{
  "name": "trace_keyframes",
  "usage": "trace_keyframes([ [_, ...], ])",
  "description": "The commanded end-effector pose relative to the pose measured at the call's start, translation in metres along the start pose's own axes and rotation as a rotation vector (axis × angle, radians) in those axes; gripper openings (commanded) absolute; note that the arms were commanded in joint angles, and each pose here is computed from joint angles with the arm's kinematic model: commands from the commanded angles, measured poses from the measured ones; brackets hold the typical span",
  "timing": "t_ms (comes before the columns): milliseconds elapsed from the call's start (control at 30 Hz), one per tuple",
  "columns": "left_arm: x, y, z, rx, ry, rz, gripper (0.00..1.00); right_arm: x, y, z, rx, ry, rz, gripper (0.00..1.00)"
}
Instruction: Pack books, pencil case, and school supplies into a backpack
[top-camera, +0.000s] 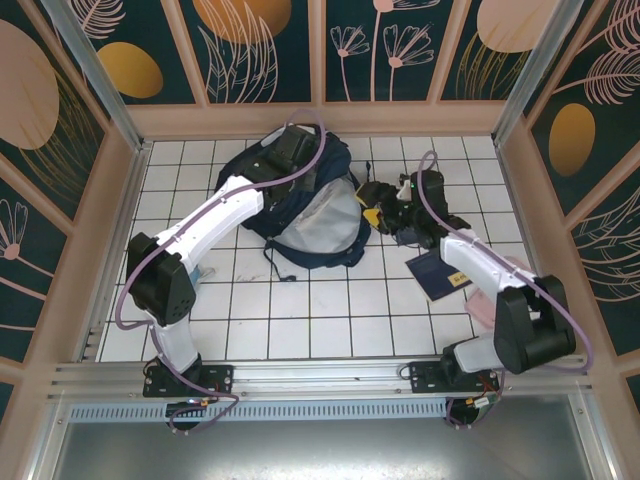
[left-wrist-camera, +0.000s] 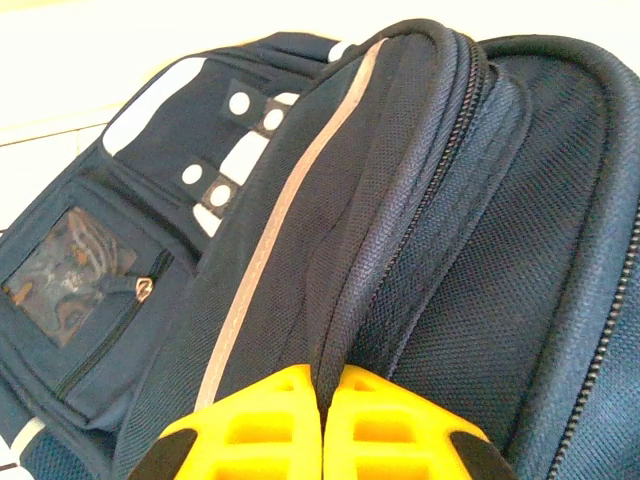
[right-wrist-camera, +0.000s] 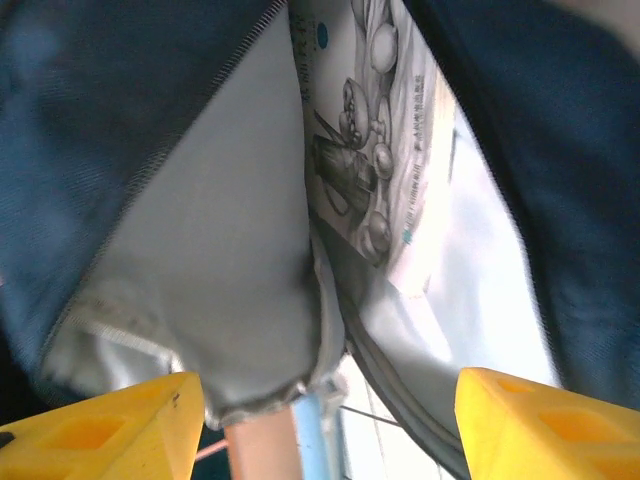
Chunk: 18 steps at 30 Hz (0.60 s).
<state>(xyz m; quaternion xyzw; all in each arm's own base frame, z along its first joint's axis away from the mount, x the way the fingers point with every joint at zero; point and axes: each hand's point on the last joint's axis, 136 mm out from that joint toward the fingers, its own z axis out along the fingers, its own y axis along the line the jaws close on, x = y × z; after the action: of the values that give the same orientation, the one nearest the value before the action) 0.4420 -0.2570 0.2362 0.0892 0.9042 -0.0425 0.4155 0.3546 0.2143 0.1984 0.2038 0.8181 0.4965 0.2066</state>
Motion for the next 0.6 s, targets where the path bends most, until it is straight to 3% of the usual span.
trace_keyframes([
  [0, -0.035, 0.064, -0.027, -0.191, -0.146, -0.072, 0.00, -0.021, -0.022, -0.031, 0.155, -0.073, -0.144, 0.69],
  [233, -0.008, 0.087, -0.041, -0.235, -0.117, -0.064, 0.00, -0.065, -0.092, -0.045, 0.516, -0.193, -0.218, 0.69],
  [567, 0.058, 0.096, -0.059, -0.186, -0.030, -0.105, 0.02, -0.129, -0.158, 0.009, 0.767, -0.211, -0.182, 0.66],
])
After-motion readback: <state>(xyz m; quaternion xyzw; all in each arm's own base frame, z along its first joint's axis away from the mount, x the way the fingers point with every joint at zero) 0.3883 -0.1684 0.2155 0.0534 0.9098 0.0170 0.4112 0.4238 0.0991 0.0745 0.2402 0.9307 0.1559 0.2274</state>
